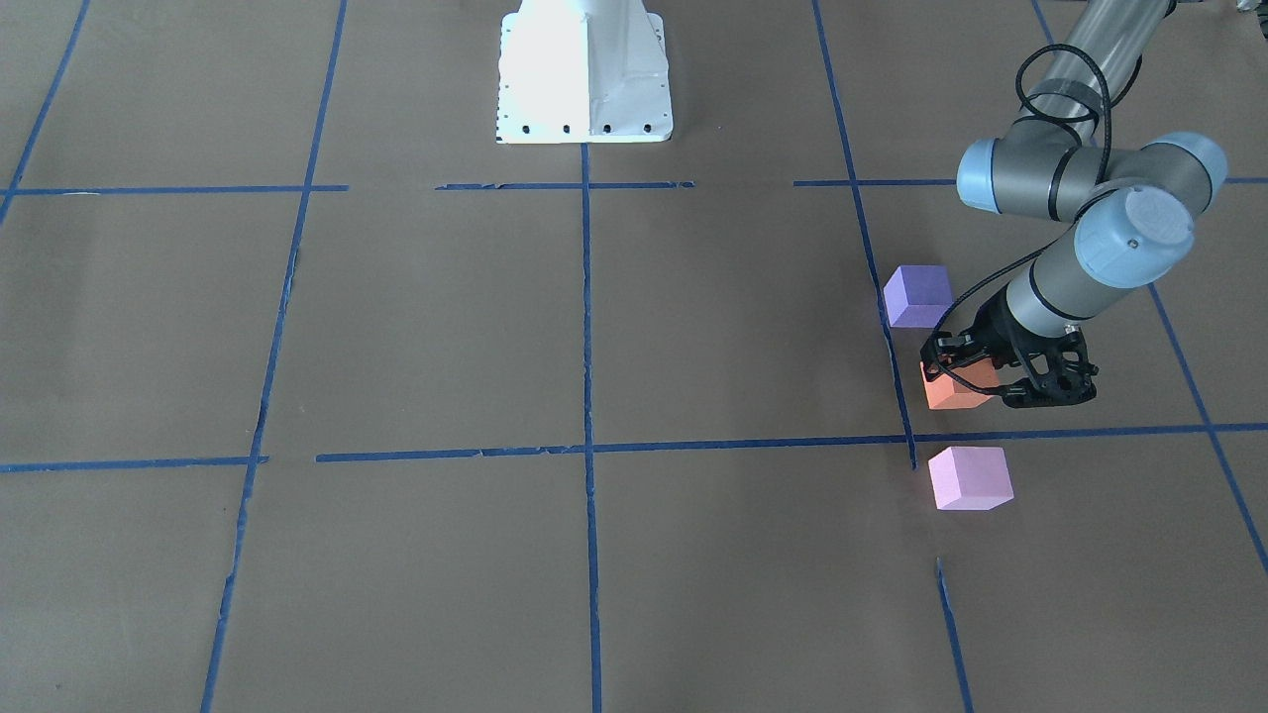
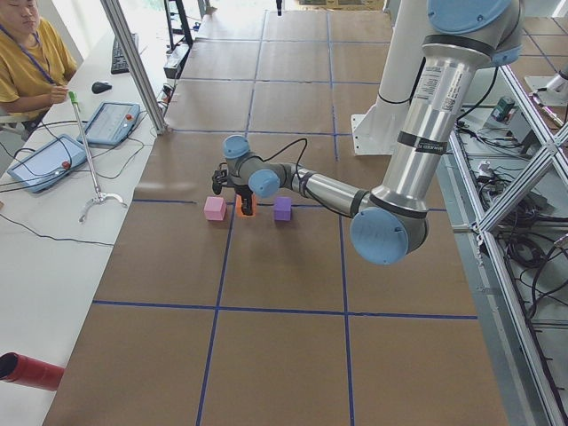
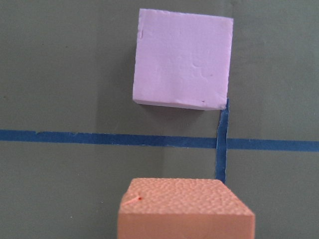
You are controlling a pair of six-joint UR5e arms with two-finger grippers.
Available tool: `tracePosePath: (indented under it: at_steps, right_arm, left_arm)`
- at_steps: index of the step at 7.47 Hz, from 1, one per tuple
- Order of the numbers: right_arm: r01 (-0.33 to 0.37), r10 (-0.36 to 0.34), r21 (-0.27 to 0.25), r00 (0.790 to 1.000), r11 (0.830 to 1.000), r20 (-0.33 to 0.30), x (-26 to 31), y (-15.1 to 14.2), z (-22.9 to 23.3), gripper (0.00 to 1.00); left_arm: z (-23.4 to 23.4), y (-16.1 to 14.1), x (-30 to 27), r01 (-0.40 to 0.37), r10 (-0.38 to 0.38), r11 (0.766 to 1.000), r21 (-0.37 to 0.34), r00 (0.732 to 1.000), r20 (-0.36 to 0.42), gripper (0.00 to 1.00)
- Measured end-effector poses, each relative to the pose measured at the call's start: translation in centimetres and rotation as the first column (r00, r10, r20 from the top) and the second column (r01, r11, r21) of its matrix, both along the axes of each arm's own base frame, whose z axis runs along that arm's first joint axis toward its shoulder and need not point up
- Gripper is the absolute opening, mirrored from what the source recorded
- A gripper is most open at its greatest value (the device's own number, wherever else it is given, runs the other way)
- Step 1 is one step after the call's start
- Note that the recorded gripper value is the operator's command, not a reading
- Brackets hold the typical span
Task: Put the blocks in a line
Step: 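Lower the orange cube between the pink and purple cubes, adjusting alignment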
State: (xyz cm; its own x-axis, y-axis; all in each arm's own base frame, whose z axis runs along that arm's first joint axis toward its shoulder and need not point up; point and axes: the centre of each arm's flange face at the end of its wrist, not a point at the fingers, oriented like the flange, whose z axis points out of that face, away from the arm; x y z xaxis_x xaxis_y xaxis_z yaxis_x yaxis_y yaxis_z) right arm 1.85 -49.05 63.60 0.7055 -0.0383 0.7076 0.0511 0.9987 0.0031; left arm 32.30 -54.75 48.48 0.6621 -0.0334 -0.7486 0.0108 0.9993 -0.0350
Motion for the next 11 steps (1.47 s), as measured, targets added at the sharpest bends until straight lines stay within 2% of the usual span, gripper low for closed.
tracePosePath:
  at_steps: [4, 8, 11]
  right_arm:
    - [0.000, 0.000, 0.001, 1.000, 1.000, 0.000, 0.0, 0.0, 0.0, 1.00]
    - [0.000, 0.000, 0.000, 1.000, 1.000, 0.000, 0.0, 0.0, 0.0, 1.00]
    - [0.000, 0.000, 0.001, 1.000, 1.000, 0.000, 0.0, 0.0, 0.0, 1.00]
  left_arm:
    - [0.3, 0.1, 2.1, -0.017, 0.017, 1.000, -0.003, 1.000, -0.005, 0.22]
    - [0.8, 0.3, 1.8, -0.008, 0.008, 1.000, -0.014, 1.000, -0.001, 0.22]
    - [1.1, 0.4, 1.7, 0.004, -0.004, 1.000, -0.031, 1.000, 0.002, 0.29]
